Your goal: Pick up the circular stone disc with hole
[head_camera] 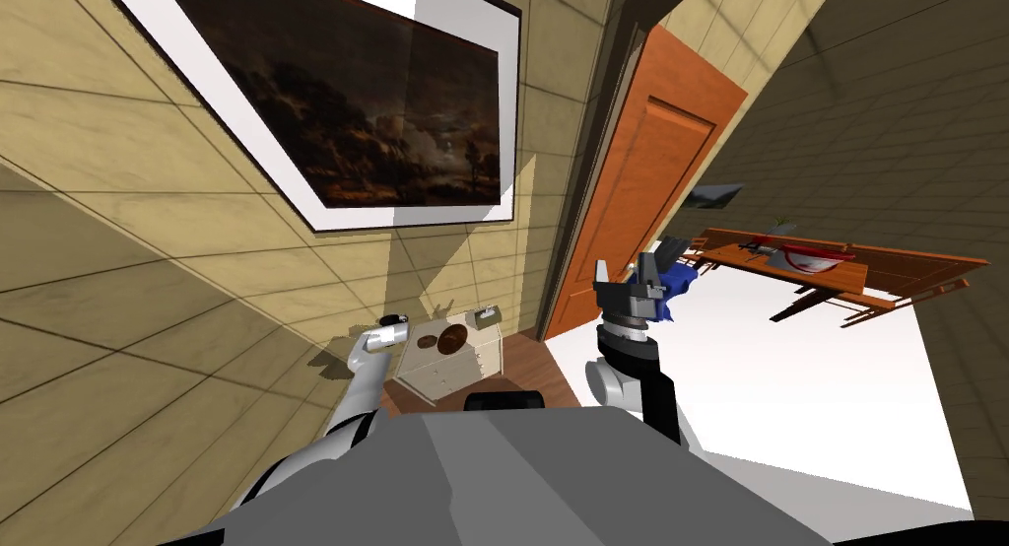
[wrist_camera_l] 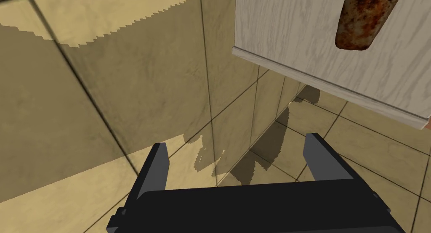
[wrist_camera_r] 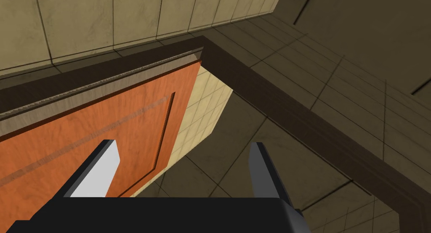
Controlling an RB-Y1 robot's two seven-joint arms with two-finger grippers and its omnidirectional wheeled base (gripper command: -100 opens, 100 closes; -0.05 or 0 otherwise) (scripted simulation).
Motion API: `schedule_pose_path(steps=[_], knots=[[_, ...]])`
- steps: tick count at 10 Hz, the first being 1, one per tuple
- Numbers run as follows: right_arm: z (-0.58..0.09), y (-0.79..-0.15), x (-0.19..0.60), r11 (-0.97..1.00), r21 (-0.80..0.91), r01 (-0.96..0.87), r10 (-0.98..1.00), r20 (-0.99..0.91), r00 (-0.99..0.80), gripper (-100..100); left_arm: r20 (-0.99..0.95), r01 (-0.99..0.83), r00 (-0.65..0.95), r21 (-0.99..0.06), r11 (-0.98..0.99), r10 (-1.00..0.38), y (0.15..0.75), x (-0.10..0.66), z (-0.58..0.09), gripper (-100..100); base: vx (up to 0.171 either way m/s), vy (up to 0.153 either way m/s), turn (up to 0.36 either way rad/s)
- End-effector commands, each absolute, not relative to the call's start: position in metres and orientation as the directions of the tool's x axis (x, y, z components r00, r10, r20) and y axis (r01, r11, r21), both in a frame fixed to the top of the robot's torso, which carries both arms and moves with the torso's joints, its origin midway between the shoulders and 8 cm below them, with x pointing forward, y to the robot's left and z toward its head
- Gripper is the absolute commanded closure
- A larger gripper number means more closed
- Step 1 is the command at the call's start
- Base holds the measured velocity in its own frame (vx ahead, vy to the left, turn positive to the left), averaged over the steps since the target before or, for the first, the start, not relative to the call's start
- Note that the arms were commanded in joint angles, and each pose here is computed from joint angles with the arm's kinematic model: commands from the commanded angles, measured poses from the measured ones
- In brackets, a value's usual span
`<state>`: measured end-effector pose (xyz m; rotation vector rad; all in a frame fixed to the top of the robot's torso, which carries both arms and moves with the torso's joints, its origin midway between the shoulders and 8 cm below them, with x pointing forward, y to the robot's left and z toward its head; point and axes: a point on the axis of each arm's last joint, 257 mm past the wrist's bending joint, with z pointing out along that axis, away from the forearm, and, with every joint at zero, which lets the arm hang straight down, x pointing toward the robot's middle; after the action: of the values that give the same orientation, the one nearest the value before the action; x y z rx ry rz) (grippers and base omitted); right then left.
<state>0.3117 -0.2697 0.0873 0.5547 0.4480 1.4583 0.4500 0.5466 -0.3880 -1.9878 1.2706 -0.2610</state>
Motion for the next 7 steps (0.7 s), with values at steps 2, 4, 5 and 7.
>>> schedule_pose_path(steps=[2, 4, 5, 7], knots=[[0.087, -0.27, 0.312, 0.028, 0.602, -0.798, 0.996, 0.048, 0.07, 0, -0.198, -0.732, 0.499, -0.617, -0.288, -0.844, 0.544, 0.438, -0.411, -100, -0.005, 0.027, -0.139], [0.087, -0.27, 0.312, 0.028, 0.602, -0.798, 0.996, 0.048, 0.07, 0, -0.184, -0.76, 0.509, -0.556, -0.338, -0.841, 0.539, 0.425, -0.431, -100, -0.001, 0.028, -0.127], [0.087, -0.27, 0.312, 0.028, 0.602, -0.798, 0.996, 0.048, 0.07, 0, -0.172, -0.777, 0.519, -0.502, -0.379, -0.837, 0.534, 0.414, -0.446, -100, 0.005, 0.031, -0.146], [0.087, -0.27, 0.312, 0.028, 0.602, -0.798, 0.996, 0.047, 0.07, 0, -0.161, -0.791, 0.53, -0.447, -0.417, -0.833, 0.528, 0.402, -0.459, -100, 0.001, 0.029, -0.148]])
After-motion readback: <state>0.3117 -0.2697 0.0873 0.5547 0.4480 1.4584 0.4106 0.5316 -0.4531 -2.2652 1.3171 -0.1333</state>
